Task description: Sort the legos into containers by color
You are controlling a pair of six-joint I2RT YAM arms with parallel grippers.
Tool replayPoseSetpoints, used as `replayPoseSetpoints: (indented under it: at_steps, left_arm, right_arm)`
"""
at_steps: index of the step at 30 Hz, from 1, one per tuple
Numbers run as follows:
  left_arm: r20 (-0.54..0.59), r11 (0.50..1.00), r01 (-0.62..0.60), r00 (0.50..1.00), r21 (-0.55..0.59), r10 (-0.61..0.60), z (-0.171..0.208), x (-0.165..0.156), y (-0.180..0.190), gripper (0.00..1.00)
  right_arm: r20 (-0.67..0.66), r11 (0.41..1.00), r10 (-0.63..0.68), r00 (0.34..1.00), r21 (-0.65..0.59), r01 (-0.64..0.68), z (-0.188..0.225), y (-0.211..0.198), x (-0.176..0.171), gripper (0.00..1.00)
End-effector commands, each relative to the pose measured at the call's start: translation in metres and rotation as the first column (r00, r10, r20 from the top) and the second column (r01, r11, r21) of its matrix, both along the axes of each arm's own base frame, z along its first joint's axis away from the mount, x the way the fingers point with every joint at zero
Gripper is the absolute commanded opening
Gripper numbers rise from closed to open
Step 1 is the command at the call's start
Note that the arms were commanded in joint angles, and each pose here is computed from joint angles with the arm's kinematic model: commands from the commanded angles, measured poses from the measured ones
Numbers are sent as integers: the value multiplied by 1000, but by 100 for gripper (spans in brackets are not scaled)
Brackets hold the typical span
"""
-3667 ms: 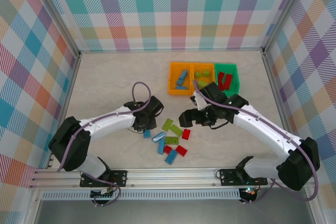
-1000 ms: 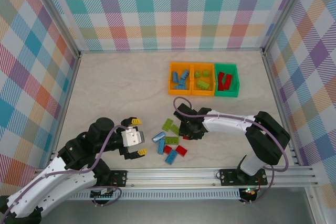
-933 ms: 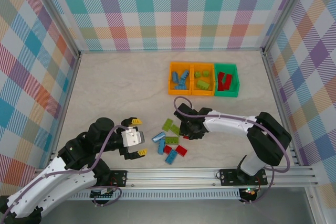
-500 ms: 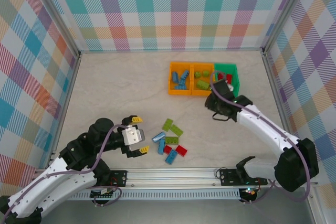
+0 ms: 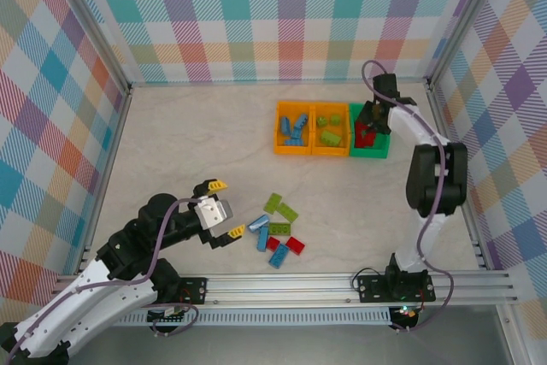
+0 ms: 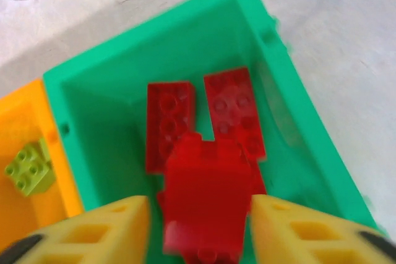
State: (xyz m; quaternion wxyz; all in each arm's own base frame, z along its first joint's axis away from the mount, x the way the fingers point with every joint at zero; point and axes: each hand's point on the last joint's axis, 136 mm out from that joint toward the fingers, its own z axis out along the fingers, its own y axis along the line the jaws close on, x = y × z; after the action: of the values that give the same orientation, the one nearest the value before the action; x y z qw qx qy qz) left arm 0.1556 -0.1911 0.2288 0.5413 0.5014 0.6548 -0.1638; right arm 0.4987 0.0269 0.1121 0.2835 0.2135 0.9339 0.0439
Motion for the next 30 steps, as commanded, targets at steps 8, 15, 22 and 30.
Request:
replayPoseSetpoints:
  at_steps: [8,15,22,30]
  left_arm:
    - [-146,974,-212,969,-82,199,14,30,11,100]
    - [-361,866,-499,809,-3,465,21,65,29,100]
    - [-569,718,-696,601,-27,562,14,99,16,100]
    - [-682,689,-723,478,52,554,-34,124,-18,100]
  right_arm:
    - [8,996,68,998,57,-68,43,13,-9,65]
    - [151,922,232,961,281,-266,100,60,-77,81]
    - [210,730,548,810,354,-585,116,151,-186,94]
    - [-6,640,735,678,333,-692,44,204,-285,97]
